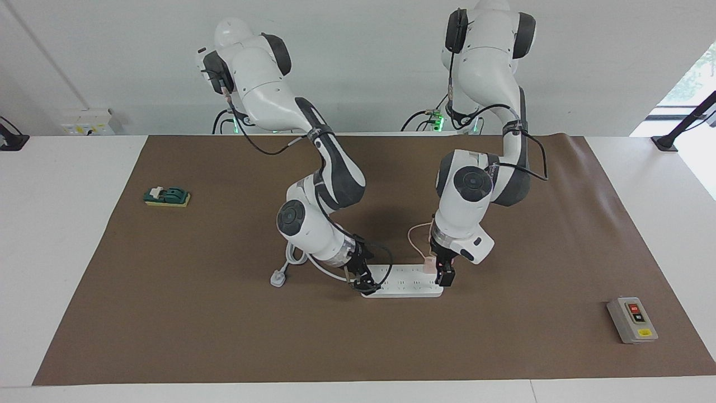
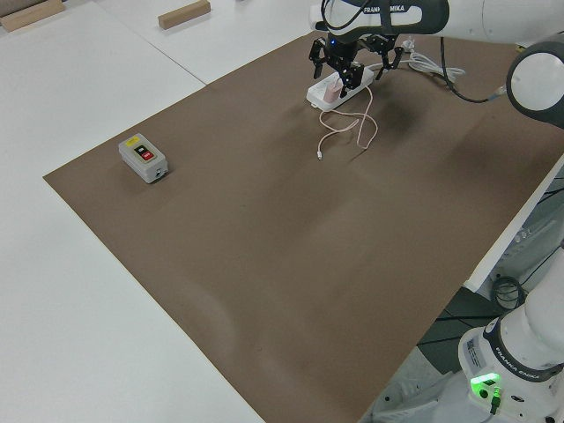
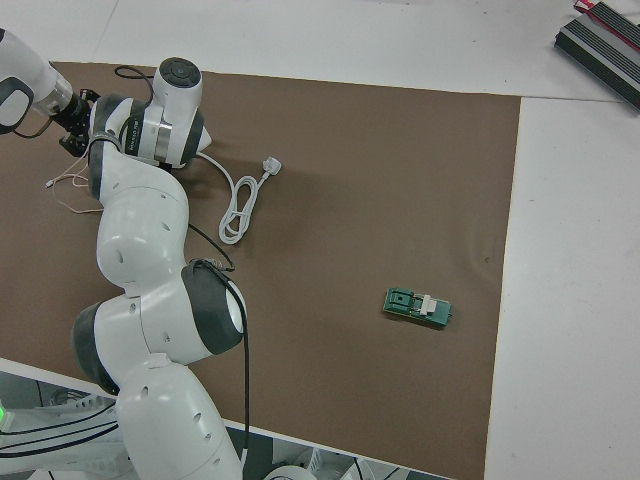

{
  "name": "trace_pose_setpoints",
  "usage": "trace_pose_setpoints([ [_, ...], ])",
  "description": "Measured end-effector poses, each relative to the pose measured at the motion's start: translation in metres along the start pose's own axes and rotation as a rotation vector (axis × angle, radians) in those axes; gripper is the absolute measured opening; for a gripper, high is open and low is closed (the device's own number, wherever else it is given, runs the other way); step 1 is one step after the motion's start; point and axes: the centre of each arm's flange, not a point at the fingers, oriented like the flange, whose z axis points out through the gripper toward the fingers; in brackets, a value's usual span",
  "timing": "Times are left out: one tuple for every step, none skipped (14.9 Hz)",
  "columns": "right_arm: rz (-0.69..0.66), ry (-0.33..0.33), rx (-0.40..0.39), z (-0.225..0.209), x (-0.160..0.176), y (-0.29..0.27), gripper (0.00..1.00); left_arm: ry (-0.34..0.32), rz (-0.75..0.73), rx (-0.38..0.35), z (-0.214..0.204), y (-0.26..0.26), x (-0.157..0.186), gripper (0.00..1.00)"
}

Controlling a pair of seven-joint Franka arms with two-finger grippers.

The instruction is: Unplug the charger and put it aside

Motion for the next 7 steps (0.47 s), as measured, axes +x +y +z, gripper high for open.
trace_pose_setpoints([
  [-0.003, 0.004, 0.0, 0.0, 0.001, 0.0, 1.0, 0.0, 0.0, 0.0, 0.0, 0.0, 0.0, 1.0],
  [-0.003, 0.006, 0.0, 0.0, 0.001, 0.0, 1.0, 0.0, 0.0, 0.0, 0.0, 0.0, 0.0, 1.0],
  [-0.004, 0.008, 0.002, 0.0, 0.003, 0.0, 1.0, 0.0, 0.0, 0.0, 0.0, 0.0, 0.0, 1.0],
  [-0.005, 0.01, 0.01, 0.0, 0.005, -0.001, 1.0, 0.0, 0.0, 0.0, 0.0, 0.0, 0.0, 1.0],
  [-0.005, 0.012, 0.018, 0.0, 0.007, -0.002, 1.0, 0.0, 0.0, 0.0, 0.0, 0.0, 0.0, 1.0],
  [-0.005, 0.014, 0.02, 0.0, 0.01, -0.002, 1.0, 0.0, 0.0, 0.0, 0.0, 0.0, 0.0, 1.0],
  [-0.005, 0.016, 0.024, 0.001, 0.011, -0.002, 1.0, 0.0, -0.001, 0.0, 0.0, 0.0, 0.0, 1.0],
])
